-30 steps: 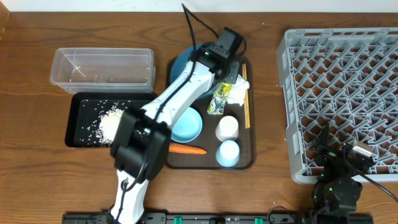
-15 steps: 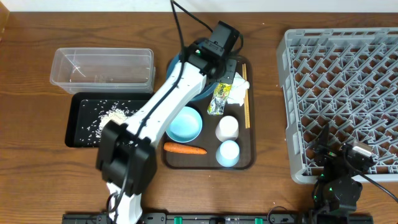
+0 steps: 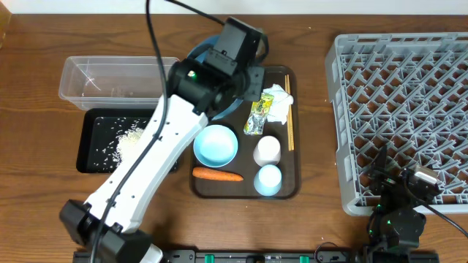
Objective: Sort waste into correct bins and load items into the dishwasher rack
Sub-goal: 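Lift the teal plate with the left gripper toward the clear bin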
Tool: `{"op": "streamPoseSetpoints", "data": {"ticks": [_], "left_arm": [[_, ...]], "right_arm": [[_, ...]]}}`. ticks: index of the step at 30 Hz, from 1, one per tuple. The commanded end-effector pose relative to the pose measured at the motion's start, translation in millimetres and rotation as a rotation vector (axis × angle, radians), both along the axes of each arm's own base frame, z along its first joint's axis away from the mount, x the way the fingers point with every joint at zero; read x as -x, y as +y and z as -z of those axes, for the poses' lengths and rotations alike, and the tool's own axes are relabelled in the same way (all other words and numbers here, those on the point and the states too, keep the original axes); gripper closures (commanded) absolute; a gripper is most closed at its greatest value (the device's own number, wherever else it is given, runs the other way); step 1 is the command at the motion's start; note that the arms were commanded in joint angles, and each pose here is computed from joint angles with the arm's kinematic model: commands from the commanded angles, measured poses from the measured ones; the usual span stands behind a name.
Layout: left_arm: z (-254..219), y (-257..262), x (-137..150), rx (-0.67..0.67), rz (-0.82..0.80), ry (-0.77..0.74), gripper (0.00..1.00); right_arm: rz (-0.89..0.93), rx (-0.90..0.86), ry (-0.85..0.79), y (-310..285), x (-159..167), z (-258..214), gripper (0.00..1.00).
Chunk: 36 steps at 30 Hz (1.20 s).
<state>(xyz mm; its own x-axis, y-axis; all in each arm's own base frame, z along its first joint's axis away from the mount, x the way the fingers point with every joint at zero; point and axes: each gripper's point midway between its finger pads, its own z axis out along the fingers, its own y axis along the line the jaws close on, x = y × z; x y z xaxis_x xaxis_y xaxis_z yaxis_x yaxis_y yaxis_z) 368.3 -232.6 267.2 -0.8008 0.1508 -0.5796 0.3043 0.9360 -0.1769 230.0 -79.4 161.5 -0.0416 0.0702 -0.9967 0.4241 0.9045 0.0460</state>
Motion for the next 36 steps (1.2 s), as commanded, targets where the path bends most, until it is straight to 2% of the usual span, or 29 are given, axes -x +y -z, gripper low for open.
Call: {"op": "streamPoseSetpoints", "data": {"ticks": [1,9,16,23,30,36], "left_arm": [[-27,20,5,0.029,-0.057,-0.03,0.94],[-44,58,29,0.126,-0.094,0.051,0.94],[-44,101,30,0.262,-0.176,0.133,0.94],[-30,153,34,0.313,-0.316,0.173,0.94],[-22,169,44,0.386,-0.302,0.198,0.94],[-8,168,44,0.519,-0.247,0.227,0.94]], "right_arm": [[-0.004,0.002,0.008,1,0,0,0.01],[-0.004,0.002,0.008,1,0,0,0.01],[-0.004,0.002,0.008,1,0,0,0.01],[-0.004,0.002,0.008,1,0,0,0.01],[-0.004,0.002,0.008,1,0,0,0.01],[-0.004,0.002,0.008,1,0,0,0.01]]}}
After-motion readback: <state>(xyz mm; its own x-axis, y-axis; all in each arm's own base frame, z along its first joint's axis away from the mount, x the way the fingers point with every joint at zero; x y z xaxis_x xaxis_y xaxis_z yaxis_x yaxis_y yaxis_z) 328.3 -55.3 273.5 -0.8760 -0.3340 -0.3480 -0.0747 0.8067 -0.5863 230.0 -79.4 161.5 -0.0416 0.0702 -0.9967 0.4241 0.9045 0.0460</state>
